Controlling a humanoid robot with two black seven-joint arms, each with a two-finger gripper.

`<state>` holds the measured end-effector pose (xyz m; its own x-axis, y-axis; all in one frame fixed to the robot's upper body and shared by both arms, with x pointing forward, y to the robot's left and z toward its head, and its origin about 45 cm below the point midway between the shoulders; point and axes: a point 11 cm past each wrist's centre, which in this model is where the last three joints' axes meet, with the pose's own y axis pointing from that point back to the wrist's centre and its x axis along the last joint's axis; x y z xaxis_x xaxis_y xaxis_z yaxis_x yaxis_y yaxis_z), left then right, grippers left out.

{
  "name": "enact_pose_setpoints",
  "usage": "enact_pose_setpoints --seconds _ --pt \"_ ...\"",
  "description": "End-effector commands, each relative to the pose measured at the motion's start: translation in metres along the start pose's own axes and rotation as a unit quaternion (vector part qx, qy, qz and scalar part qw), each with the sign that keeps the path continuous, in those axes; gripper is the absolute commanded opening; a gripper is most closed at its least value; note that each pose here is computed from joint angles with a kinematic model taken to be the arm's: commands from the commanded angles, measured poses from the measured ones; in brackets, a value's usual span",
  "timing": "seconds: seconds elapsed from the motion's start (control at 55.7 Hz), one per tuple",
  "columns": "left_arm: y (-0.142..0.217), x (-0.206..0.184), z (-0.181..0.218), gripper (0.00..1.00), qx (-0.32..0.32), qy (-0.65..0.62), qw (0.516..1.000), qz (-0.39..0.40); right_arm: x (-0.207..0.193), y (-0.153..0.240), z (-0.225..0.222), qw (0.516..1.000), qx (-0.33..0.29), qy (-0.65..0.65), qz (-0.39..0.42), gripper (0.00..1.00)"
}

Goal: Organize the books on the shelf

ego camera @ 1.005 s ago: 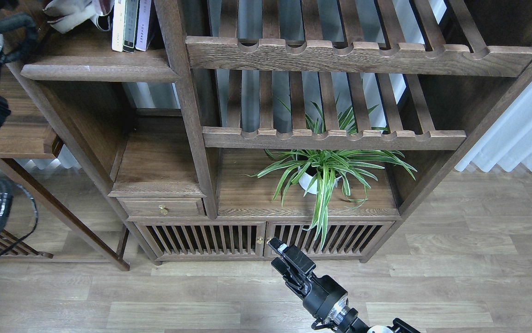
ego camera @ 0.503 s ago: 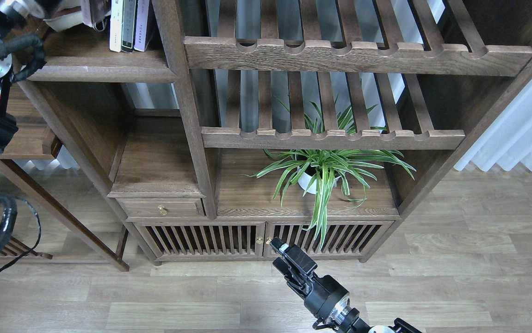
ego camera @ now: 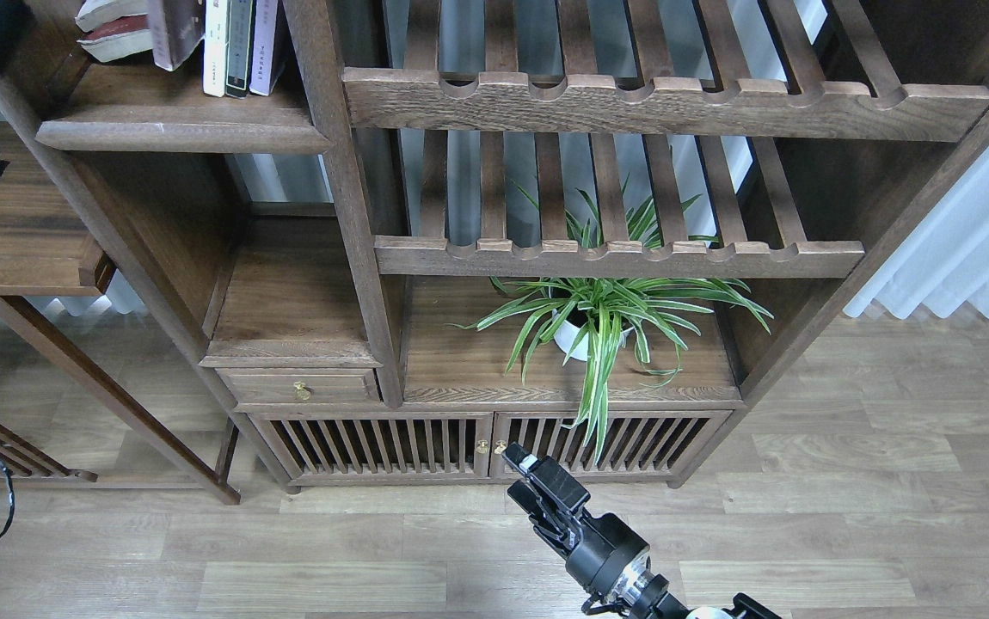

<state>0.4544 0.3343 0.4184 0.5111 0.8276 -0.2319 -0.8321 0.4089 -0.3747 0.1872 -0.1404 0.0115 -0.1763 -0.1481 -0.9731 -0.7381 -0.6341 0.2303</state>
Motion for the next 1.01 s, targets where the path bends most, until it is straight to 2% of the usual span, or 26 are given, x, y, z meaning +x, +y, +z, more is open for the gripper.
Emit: enact_pose_setpoints --seconds 0.0,0.215,0.359,0.521,0.7,0.754,0.772,0.987 --pt "0.009 -0.008 -0.001 0.99 -0.006 0.011 1.0 -0.011 0.0 0.0 0.0 1.0 0.0 0.0 0.0 0.97" --pt "0.041 -0.003 -0.013 0.99 -0.007 0.033 0.999 0.003 -0.003 -0.001 -0.006 1.0 0.012 -0.001 -0.005 0.97" --pt "0.071 0.006 -0.04 0.99 0.006 0.074 0.997 0.027 -0.007 -0.002 -0.007 1.0 0.014 -0.002 -0.011 0.97" --pt "0.101 -0.002 -0.092 0.99 0.005 0.195 0.979 0.054 -0.02 -0.005 -0.006 0.999 0.009 0.002 -0.032 0.97" --pt "0.128 -0.016 -0.139 1.0 0.038 0.246 0.966 0.074 -0.041 -0.013 -0.009 0.998 0.005 0.01 -0.064 0.97" --pt "0.133 -0.03 -0.161 1.0 0.056 0.267 0.959 0.072 -0.043 -0.014 -0.012 0.998 0.008 0.011 -0.066 0.97" --pt "0.146 -0.044 -0.188 1.0 0.083 0.29 0.95 0.078 -0.047 -0.017 -0.016 0.997 0.01 0.015 -0.072 0.97" --pt "0.189 -0.088 -0.253 1.0 0.139 0.361 0.917 0.103 -0.071 -0.03 -0.025 0.994 0.005 0.033 -0.103 0.97"
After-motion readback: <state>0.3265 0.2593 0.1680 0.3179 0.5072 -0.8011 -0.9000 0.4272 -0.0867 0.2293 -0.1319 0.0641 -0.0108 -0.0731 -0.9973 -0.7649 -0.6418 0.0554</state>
